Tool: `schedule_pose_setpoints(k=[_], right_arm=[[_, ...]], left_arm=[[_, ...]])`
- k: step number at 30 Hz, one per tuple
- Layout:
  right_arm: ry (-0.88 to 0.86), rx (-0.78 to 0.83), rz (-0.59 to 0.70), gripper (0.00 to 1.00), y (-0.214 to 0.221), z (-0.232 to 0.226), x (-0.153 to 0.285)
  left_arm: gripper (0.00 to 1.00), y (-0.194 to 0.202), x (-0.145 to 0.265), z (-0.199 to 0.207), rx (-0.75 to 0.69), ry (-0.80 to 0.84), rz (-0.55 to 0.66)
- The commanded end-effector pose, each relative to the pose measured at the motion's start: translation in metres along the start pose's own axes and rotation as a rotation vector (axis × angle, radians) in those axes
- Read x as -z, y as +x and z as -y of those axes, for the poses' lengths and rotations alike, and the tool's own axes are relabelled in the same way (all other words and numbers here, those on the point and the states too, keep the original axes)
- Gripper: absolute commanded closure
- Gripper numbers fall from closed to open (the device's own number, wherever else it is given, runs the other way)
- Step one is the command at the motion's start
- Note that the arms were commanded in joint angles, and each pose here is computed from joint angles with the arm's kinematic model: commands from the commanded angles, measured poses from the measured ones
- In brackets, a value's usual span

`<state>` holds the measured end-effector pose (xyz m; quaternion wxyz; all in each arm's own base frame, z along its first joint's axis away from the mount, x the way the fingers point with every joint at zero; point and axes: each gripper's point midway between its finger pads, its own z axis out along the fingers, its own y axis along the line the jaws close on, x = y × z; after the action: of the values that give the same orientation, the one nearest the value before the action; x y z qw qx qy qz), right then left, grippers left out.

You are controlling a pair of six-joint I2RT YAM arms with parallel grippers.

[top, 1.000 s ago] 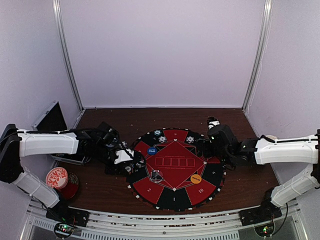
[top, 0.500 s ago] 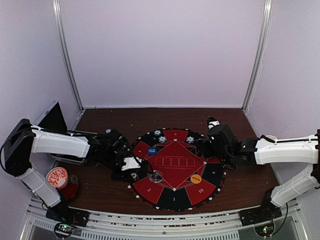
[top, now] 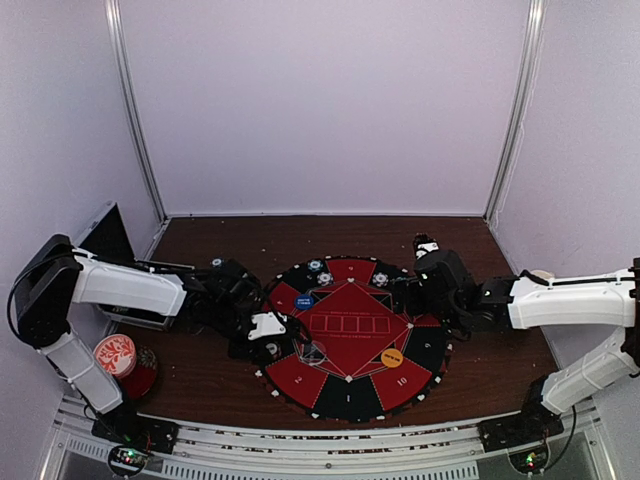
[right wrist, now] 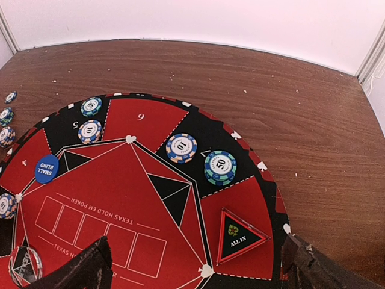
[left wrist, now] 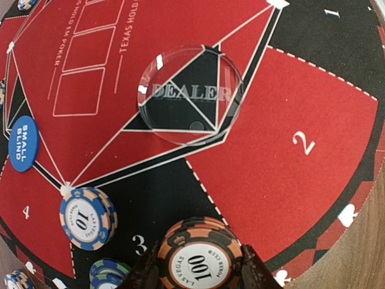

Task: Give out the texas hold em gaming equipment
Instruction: Place the pile of poker chips at the dealer area.

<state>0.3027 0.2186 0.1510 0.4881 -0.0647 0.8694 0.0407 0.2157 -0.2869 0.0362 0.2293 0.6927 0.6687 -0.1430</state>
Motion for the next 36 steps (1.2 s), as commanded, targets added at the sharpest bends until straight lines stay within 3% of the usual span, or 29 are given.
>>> schedule_pose_setpoints(k=[1,17,28,36], right_arm=[[0.003,0.011,0.003,0.00,-0.001,-0.002,-0.001],[-0.007,0.014,-0.001,0.00,-0.001,-0.005,-0.001],[-0.009,0.016,-0.001,0.00,-0.001,-0.005,-0.001],[-0.012,0.013,0.001,0.00,-0.002,-0.005,0.000]], left_arm=[[0.80,-0.015,-0.002,-0.012,-0.006,-0.032,0.044],[0.76,-0.006,-0.012,-0.019,0.008,-0.067,0.008],[0.43,-0.005,-0.010,-0.019,0.008,-0.070,0.006],[0.39,-0.022,0.011,-0.014,-0.006,-0.059,0.068]])
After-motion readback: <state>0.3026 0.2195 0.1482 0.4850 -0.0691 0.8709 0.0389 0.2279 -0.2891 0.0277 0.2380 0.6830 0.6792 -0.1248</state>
